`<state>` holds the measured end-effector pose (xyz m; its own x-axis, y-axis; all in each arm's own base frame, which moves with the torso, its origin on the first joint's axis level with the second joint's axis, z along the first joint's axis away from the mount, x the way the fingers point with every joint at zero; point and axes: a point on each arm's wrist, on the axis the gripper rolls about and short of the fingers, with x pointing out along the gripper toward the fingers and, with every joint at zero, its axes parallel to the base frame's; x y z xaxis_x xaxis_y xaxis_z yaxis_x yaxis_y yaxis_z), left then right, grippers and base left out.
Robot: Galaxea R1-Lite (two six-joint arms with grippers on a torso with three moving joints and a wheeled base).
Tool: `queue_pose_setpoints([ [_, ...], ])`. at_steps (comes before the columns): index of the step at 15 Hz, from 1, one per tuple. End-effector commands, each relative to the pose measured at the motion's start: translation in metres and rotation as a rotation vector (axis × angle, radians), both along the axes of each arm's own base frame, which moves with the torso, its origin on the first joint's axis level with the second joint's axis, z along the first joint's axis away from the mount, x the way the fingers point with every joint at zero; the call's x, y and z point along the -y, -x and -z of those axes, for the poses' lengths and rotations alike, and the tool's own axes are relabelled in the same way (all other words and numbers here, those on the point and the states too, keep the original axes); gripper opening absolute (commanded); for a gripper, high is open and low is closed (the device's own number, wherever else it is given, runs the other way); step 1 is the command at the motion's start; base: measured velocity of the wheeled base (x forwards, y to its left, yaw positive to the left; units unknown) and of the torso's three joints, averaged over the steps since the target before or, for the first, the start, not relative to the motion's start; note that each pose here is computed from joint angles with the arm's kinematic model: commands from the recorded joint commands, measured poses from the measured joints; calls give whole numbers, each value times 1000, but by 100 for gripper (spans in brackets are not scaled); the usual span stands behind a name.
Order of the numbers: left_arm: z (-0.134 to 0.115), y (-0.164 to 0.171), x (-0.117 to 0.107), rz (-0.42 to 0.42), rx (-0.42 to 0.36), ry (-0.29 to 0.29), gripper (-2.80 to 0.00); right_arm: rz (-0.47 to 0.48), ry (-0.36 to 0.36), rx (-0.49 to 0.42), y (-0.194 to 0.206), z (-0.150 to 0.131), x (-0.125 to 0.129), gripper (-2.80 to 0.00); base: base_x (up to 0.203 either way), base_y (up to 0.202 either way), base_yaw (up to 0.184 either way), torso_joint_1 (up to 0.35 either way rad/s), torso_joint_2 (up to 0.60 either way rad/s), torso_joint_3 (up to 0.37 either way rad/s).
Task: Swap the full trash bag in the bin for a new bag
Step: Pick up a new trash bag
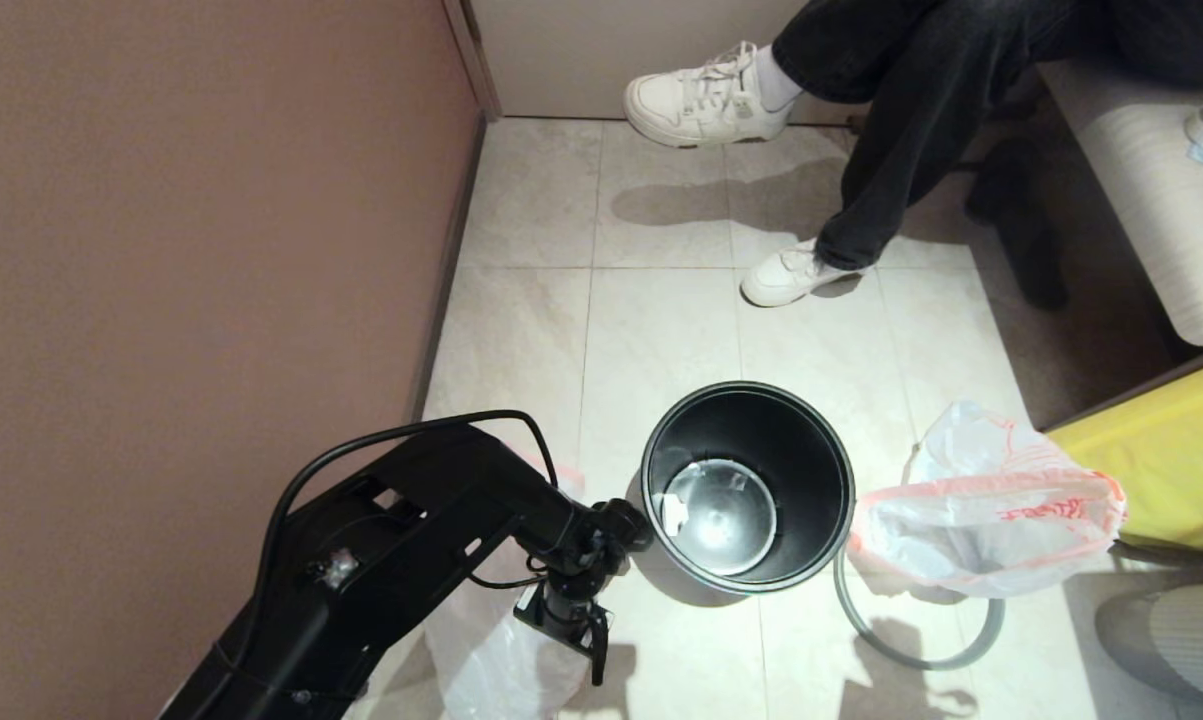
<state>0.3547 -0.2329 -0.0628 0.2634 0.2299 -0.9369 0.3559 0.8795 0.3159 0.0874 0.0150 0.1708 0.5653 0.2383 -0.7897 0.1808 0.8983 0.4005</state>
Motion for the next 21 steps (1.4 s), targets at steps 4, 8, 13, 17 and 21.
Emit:
queue_pose_setpoints([
  [4, -10, 0, -5, -12, -46, -3, -280, 1, 0, -22, -4, 2, -1, -280, 0, 0, 0, 0, 0, 0],
  [8, -46, 8, -7, -26, -47, 25, -280, 2, 1, -15, -1, 1, 0, -280, 0, 0, 0, 0, 0, 0],
  [13, -60, 34, -7, -157, -48, 30, -280, 5, -2, -11, 3, 2, 0, -280, 0, 0, 0, 0, 0, 0],
  [17, -44, 9, 8, -166, -20, 38, 0, 5, -2, -27, 0, 4, 0, -280, 0, 0, 0, 0, 0, 0],
  [21, -26, -25, 19, -126, -15, 9, 0, -7, -19, -40, -2, 5, -1, -280, 0, 0, 0, 0, 0, 0],
])
